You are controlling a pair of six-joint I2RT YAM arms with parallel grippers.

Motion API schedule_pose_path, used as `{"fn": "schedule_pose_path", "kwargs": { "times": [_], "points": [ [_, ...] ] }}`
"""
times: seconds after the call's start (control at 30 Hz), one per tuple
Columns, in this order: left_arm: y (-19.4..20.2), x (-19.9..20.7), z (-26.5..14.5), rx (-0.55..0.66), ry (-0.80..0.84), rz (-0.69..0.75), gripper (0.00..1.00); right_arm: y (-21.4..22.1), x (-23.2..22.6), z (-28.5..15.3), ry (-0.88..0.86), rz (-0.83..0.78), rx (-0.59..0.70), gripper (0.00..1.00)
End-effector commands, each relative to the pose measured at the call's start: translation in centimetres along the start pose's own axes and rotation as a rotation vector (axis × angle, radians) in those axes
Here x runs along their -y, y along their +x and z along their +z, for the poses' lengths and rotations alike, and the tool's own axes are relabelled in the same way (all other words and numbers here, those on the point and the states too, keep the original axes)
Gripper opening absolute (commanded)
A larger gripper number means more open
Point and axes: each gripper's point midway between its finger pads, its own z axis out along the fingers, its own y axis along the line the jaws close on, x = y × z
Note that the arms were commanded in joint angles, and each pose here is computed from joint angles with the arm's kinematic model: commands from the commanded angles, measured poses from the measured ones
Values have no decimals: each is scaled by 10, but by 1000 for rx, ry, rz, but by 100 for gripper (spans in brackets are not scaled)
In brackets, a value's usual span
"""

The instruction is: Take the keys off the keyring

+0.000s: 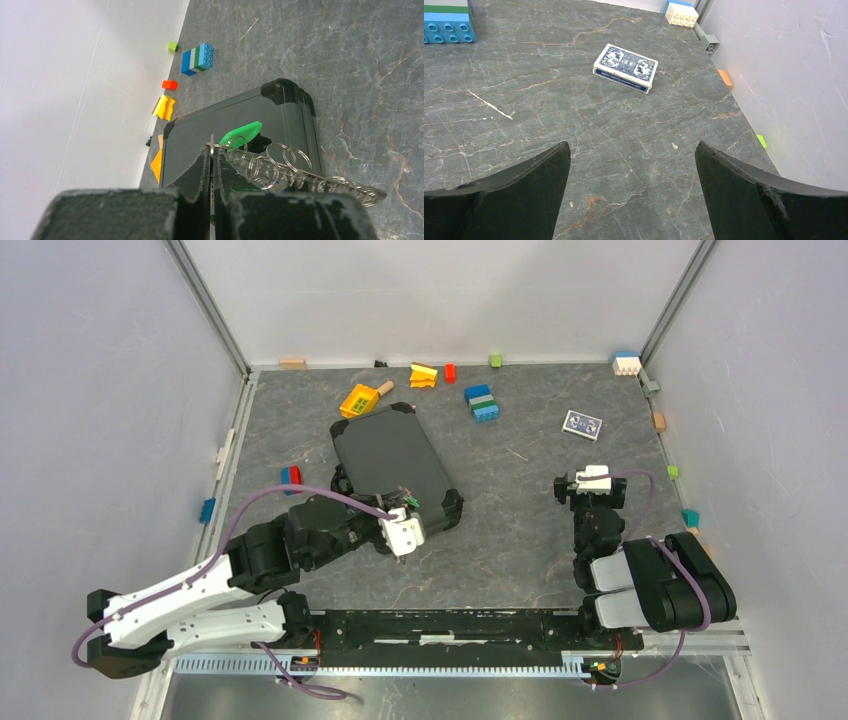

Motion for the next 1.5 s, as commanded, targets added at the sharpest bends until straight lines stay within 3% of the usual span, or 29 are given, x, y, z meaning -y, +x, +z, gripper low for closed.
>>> {"fn": "schedule_pose_path", "kwargs": {
  "times": [0.0, 0.6, 0.9, 0.97, 1.1, 1.33, 1.47],
  "points": [
    [-34, -20, -7, 112, -25, -33, 2, 24, 2, -28, -18, -24, -44, 98],
    [-66, 17, 2, 171, 313, 162, 2, 23, 2, -28, -20, -23, -44, 98],
    [-69, 21, 11, 168, 367, 278, 2, 24, 3, -28, -12, -22, -48, 98],
    [-65, 21, 11, 157, 372, 327, 2, 23, 16, -25, 69, 4, -64, 98],
    [-54, 13, 12, 108, 347, 427, 2, 8, 20, 8, 170, 143, -265, 98],
    [-35, -4, 13, 34, 286, 668, 2, -36, 1, 25, 65, 255, -377, 98],
    [-27, -18, 19, -21, 211, 809, 2, -70, -32, 21, -184, 258, -326, 98]
  ]
}}
